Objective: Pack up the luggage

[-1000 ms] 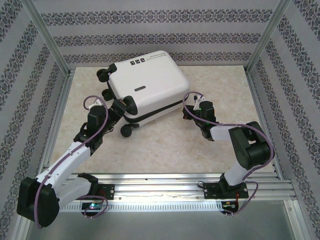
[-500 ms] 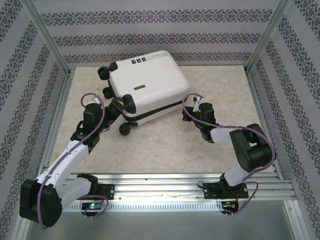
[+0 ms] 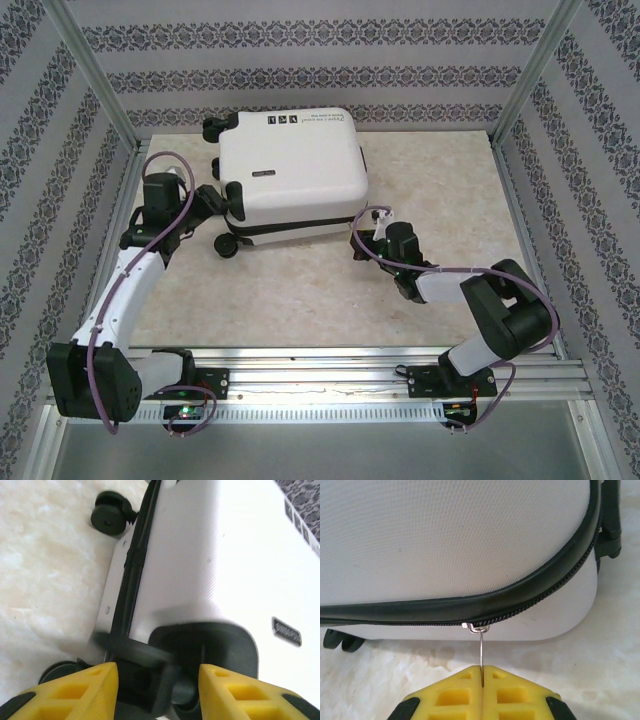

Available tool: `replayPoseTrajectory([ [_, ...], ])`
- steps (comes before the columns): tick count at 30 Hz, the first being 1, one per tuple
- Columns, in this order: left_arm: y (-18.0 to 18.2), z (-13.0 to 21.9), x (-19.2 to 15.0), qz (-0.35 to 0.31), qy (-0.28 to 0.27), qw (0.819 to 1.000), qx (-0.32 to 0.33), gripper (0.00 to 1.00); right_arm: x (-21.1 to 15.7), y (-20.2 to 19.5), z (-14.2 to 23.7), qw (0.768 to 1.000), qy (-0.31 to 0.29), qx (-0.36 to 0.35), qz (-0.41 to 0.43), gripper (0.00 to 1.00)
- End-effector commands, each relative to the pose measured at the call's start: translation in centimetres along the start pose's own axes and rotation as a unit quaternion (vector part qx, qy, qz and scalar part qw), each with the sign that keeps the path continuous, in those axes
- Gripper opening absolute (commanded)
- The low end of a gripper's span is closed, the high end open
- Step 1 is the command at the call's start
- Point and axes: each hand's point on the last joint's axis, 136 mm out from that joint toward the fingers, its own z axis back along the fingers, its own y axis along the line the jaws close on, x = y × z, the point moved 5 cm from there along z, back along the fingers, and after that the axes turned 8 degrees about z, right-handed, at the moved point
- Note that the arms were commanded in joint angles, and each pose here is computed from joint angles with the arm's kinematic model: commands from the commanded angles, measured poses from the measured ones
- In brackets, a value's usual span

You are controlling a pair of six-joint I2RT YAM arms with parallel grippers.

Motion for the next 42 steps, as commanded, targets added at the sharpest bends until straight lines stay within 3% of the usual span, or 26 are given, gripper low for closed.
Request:
replayPoseTrajectory([
  [1, -2.0, 1.9, 1.5, -0.017, -0.007, 0.998, -0.068, 0.00, 0.0, -0.2, 0.5, 1.000, -0.002, -0.009, -0.003, 0.00],
  [4, -3.8, 3.2, 2.6, -0.005, -0.005, 0.992, -0.123, 0.00, 0.8, -0.8, 0.8, 1.000, -0.014, -0.018, -0.007, 0.00],
  [10, -3.7, 3.4, 2.3, 0.019, 0.012, 0.992, -0.124, 0.04, 2.2, -0.3, 1.2, 1.000, -0.029, 0.001, -0.001, 0.00],
  [15, -1.6, 3.1, -0.3, 0.089, 0.027, 0.987, -0.130, 0.27, 1.9, -0.4, 1.0, 1.000, -0.023, 0.000, 0.000, 0.00],
  [19, -0.2, 4.1, -2.3, 0.146, 0.017, 0.978, -0.147, 0.55, 1.7, -0.4, 0.7, 1.000, -0.019, 0.003, -0.002, 0.00],
  [23, 0.7, 4.3, -3.4, 0.210, 0.001, 0.962, -0.175, 0.66, 1.6, -0.3, 0.4, 1.000, -0.015, 0.007, -0.004, 0.00],
  [32, 0.9, 2.3, -2.6, 0.283, -0.032, 0.933, -0.218, 0.71, 1.2, 0.1, 0.2, 1.000, -0.010, 0.012, -0.003, 0.00],
  [42, 0.2, -0.8, -0.6, 0.280, -0.050, 0.936, -0.206, 0.71, 1.1, 0.1, 0.5, 1.000, -0.012, 0.007, 0.001, 0.00],
])
